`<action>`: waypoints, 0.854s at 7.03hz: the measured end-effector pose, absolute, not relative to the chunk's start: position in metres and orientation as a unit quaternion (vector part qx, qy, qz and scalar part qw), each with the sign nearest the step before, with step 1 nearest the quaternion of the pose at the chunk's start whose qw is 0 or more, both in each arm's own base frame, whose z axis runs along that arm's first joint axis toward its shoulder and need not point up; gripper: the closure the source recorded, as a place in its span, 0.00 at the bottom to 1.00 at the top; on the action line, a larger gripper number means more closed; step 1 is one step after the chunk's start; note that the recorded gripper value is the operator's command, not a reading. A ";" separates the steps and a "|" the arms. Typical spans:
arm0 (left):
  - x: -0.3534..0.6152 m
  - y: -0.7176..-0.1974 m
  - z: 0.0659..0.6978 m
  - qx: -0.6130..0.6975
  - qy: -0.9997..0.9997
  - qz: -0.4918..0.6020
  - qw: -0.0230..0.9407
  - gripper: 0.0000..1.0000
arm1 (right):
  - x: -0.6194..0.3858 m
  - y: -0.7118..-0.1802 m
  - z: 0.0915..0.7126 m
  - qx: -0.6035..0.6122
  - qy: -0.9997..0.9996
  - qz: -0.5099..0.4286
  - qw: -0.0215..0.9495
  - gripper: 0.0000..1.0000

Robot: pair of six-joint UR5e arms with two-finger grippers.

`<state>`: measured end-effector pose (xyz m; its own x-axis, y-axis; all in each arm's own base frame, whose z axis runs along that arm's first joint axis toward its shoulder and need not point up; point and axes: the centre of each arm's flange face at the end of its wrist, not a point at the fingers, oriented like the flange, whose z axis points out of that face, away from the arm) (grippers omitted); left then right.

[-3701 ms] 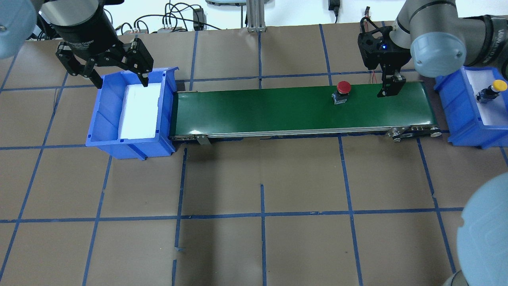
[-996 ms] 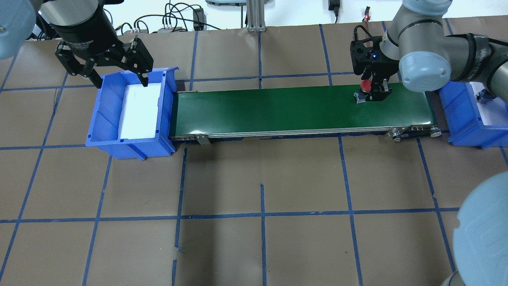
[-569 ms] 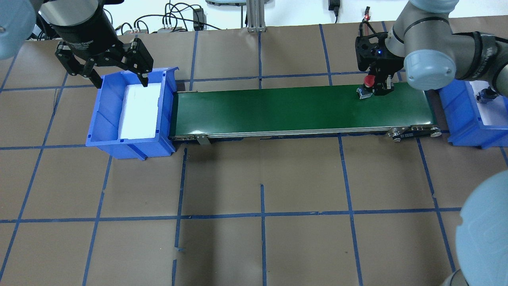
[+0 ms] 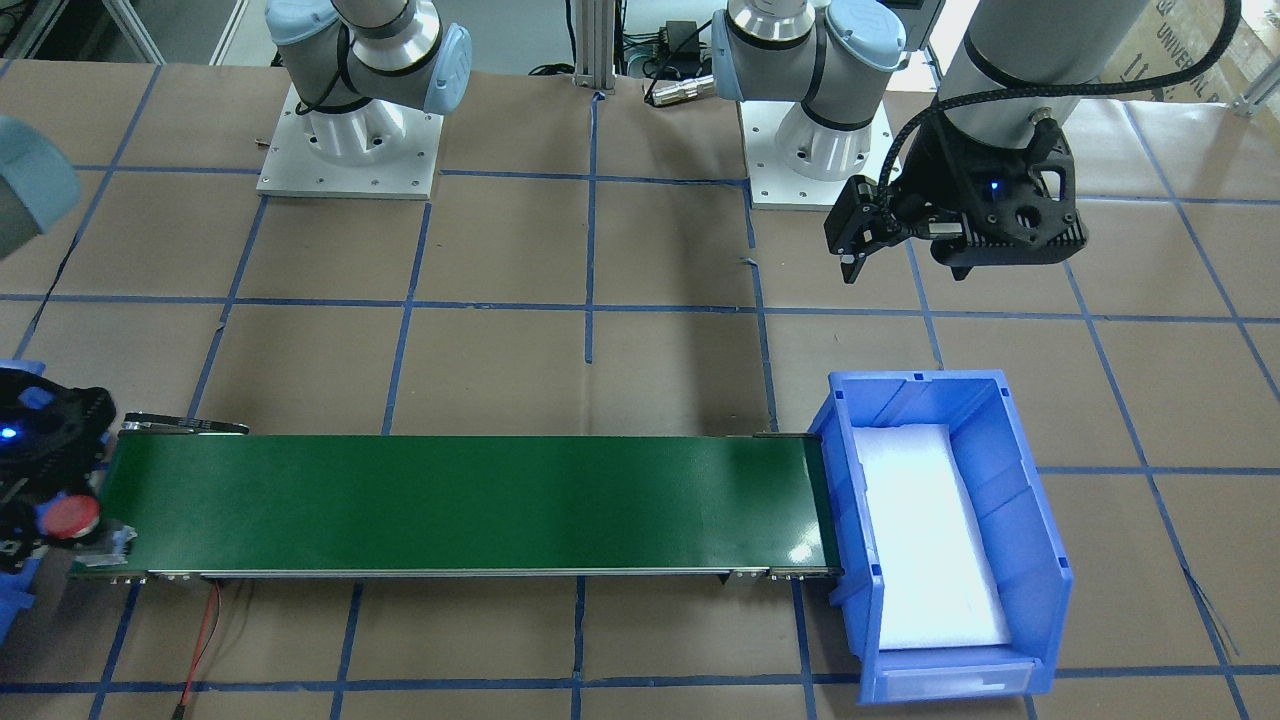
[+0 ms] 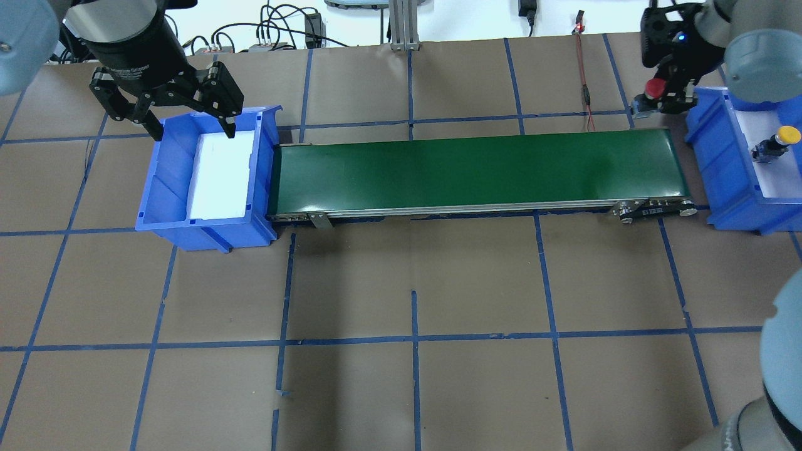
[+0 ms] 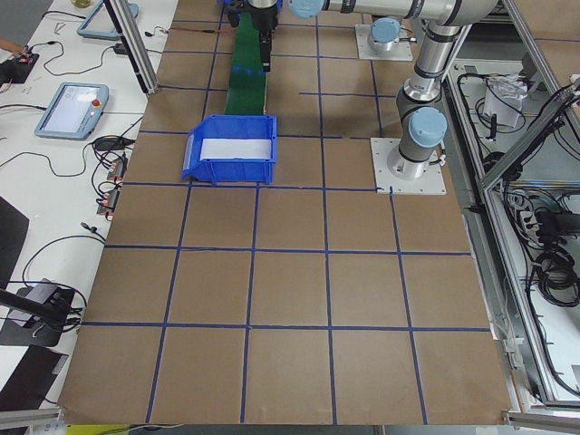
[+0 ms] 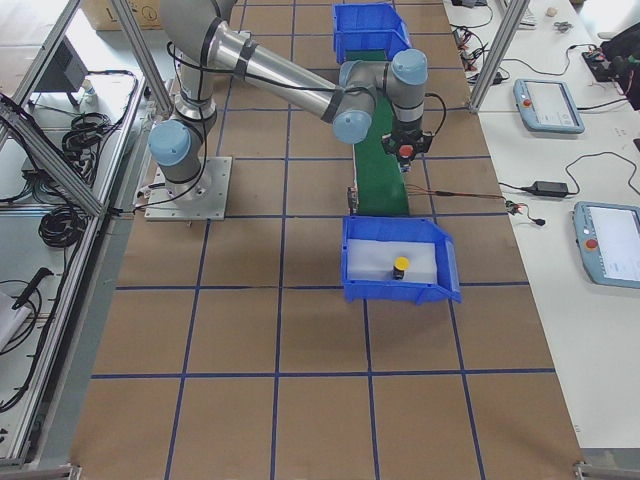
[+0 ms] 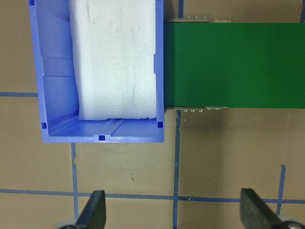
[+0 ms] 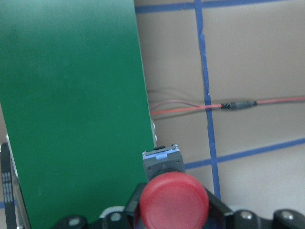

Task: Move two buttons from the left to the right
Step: 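Lift the red button with the right gripper and carry it over the bin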

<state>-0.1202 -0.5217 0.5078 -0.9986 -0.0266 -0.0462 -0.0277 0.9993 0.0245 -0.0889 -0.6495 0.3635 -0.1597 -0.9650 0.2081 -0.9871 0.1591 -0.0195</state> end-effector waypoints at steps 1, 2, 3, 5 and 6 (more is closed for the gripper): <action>-0.120 -0.522 0.508 -0.014 1.000 0.013 0.022 0.00 | -0.137 -0.647 0.379 0.627 -0.770 0.076 0.086 0.91; -0.120 -0.523 0.508 -0.014 1.000 0.012 0.022 0.00 | -0.176 -0.642 0.393 0.616 -0.778 0.076 0.097 0.90; -0.120 -0.523 0.508 -0.014 1.000 0.012 0.022 0.00 | -0.205 -0.636 0.402 0.609 -0.783 0.074 0.105 0.90; -0.120 -0.522 0.510 -0.014 1.000 0.011 0.023 0.00 | -0.245 -0.622 0.407 0.593 -0.795 0.070 0.109 0.90; -0.120 -0.522 0.509 -0.014 1.000 0.011 0.023 0.00 | -0.262 -0.617 0.404 0.585 -0.801 0.067 0.108 0.90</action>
<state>-0.1202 -0.5220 0.5094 -0.9986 -0.0268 -0.0456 -0.0278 0.9994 0.0213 -0.2622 -0.6166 0.4039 -0.2919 -0.9227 0.2517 -0.9518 0.3062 0.0187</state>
